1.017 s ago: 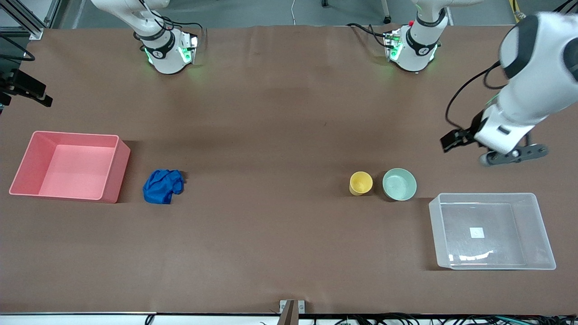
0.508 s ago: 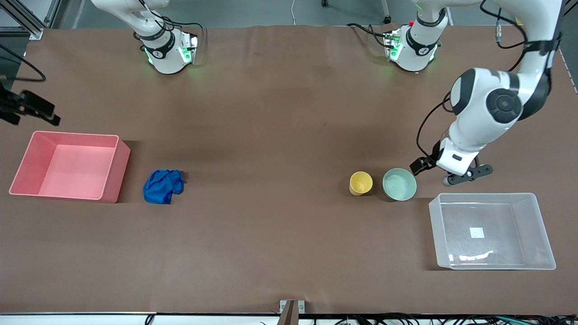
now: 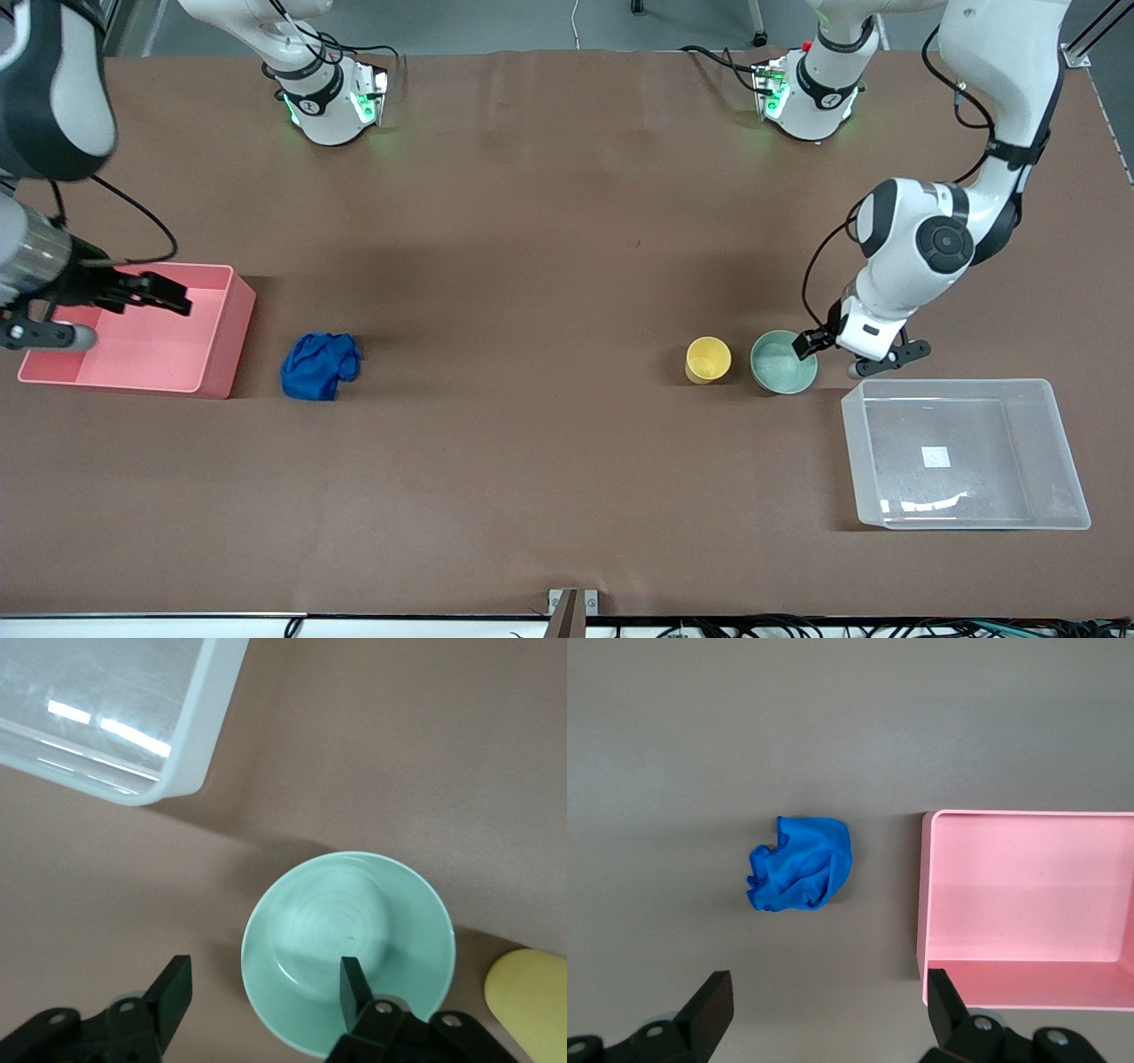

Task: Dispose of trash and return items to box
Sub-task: 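Reach the left gripper to the green bowl while the right gripper reaches the cloth, then grasp the green bowl with the left gripper while the right gripper lowers to the cloth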

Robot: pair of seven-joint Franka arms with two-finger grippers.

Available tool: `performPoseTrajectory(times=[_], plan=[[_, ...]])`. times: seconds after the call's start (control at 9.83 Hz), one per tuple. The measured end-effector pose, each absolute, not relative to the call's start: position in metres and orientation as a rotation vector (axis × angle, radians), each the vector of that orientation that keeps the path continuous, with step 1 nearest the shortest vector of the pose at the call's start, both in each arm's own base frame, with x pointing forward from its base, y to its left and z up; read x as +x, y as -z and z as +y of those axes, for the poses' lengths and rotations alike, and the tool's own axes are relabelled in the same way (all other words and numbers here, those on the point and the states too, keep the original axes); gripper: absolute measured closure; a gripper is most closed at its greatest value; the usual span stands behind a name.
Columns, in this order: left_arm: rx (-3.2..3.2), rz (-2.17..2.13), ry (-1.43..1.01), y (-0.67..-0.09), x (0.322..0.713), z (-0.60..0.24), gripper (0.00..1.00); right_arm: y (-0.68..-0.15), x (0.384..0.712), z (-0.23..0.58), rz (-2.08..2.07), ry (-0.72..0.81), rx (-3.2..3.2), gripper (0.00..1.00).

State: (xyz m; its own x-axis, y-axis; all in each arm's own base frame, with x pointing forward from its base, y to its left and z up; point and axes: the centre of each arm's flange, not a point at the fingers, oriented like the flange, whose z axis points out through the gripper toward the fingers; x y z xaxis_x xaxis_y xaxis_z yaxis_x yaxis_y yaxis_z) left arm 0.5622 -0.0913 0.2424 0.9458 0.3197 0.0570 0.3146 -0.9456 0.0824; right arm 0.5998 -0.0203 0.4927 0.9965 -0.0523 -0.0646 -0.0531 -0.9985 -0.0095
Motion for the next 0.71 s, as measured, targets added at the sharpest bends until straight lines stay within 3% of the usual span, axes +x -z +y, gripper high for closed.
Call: performPoseTrajectory(times=[0.41, 0.71], plan=[[3.022, 0.5, -0.064, -0.208, 0.56, -0.092, 0.54, -0.403, 0.61, -0.01, 0.061, -0.153, -3.137, 0.05], [3.018, 0.501, -0.076, -0.209, 0.565, -0.092, 0.97, -0.343, 0.621, 0.002, 0.036, -0.173, -3.147, 0.07]])
